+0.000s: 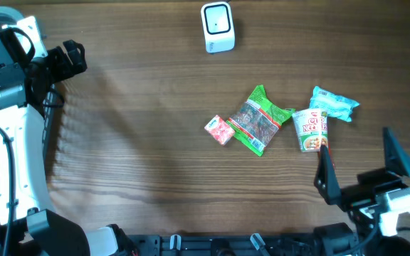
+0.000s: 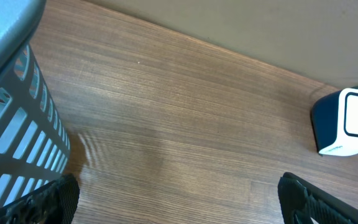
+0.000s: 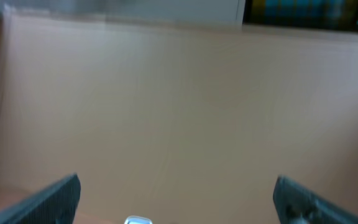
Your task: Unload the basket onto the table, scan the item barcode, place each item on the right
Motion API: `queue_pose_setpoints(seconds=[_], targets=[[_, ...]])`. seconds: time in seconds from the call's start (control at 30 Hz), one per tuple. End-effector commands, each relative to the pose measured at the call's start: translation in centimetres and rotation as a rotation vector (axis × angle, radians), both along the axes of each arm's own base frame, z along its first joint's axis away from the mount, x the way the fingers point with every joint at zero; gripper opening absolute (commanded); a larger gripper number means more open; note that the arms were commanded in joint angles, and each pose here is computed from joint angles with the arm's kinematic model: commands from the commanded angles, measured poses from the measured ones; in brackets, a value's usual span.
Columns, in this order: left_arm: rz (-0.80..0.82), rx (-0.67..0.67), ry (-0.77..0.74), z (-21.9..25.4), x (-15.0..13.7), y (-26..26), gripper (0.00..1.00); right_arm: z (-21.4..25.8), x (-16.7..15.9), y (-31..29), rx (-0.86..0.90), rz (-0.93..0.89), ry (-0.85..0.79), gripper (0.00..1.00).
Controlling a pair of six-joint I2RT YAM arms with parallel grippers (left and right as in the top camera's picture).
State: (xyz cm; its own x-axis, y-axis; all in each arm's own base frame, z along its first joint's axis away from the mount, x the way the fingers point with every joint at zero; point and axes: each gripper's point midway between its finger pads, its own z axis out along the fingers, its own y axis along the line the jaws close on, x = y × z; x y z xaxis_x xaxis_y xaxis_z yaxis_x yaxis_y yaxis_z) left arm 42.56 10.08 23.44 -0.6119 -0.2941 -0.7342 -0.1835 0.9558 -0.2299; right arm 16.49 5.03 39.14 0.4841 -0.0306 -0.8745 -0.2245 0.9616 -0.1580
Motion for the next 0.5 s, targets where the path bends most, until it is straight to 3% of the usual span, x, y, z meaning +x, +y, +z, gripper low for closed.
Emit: queue_pose_setpoints(seconds=[0.0,0.2,0.47], targets=[[-0.007,0.001,-0.016,0.6,0.2,0.1,1.0,-2.0,1.0,0.2,-0.004,-0.003,-0.064,1.0],[-0.007,0.001,-0.016,0.6,0.2,0.1,1.0,-9.5,5.0,-0.6,0.133,-0.021,0.103,1.0],[-0.007,0.001,-0.016,0.6,0.2,0.1,1.0,-17.8,7.4,-0.3,0.104,-0.042,0.357,1.0]])
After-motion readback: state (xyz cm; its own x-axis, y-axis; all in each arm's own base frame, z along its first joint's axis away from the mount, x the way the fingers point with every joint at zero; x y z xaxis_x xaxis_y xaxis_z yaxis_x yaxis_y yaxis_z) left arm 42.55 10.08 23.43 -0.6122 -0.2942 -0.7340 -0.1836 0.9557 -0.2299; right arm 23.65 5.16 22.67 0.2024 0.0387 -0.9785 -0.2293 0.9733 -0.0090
